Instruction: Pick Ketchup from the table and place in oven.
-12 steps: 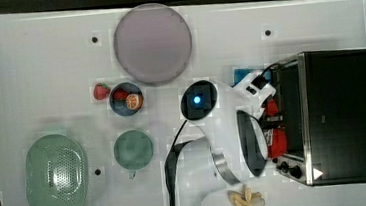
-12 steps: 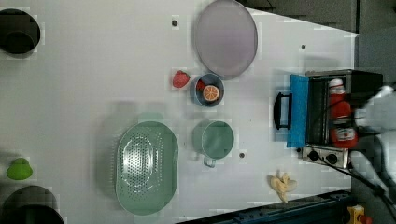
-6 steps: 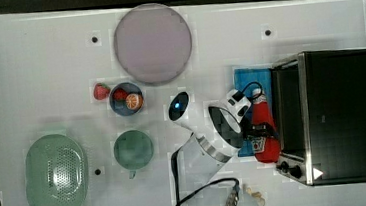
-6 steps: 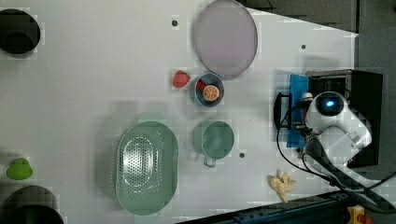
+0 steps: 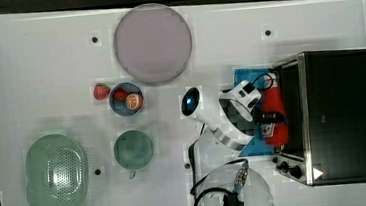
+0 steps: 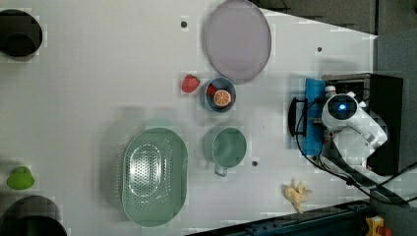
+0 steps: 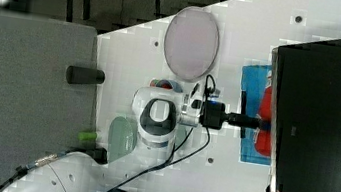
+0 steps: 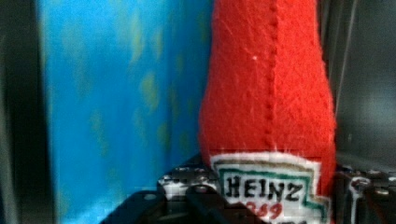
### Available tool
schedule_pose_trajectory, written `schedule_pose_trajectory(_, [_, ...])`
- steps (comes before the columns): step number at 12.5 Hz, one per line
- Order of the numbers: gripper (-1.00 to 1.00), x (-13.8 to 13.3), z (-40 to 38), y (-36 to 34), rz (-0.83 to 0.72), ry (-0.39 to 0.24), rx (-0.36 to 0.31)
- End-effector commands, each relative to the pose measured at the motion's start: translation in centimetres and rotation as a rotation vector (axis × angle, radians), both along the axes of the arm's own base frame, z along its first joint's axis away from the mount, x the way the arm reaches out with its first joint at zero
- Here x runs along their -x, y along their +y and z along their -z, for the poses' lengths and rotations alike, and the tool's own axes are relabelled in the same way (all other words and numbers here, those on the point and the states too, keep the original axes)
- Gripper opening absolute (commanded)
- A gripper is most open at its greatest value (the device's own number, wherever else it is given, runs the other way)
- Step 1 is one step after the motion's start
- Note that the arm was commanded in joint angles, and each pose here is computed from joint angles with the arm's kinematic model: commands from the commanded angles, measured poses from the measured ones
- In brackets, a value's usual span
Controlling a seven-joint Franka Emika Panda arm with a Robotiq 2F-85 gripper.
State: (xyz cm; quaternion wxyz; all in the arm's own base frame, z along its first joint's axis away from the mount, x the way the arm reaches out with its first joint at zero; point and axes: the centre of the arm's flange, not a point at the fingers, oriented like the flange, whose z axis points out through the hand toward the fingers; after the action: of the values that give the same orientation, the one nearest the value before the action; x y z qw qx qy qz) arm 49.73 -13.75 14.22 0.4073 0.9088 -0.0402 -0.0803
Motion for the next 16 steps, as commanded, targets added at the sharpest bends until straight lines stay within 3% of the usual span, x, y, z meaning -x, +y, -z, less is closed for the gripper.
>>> schedule_pose_trajectory(1, [0.28, 0.1, -1.5, -2.9, 0.061, -0.076, 0.042])
schedule_pose_trajectory(4, [0.91, -0.3, -1.6, -2.6, 0.064, -0.094, 0.042])
schedule_pose_trajectory(6, [1.0, -0.7, -1.6, -2.0, 0.054, -0.101, 0.034])
schedule_pose_trajectory(9, [1.0, -3.0, -5.1, 0.9, 0.079, -0.199, -0.031])
schedule_pose_trajectory(11, [1.0, -3.9, -9.3, 3.6, 0.231, -0.301, -0.166])
schedule_pose_trajectory(16, [1.0, -5.0, -22.0, 10.2, 0.554, -0.483, -0.58])
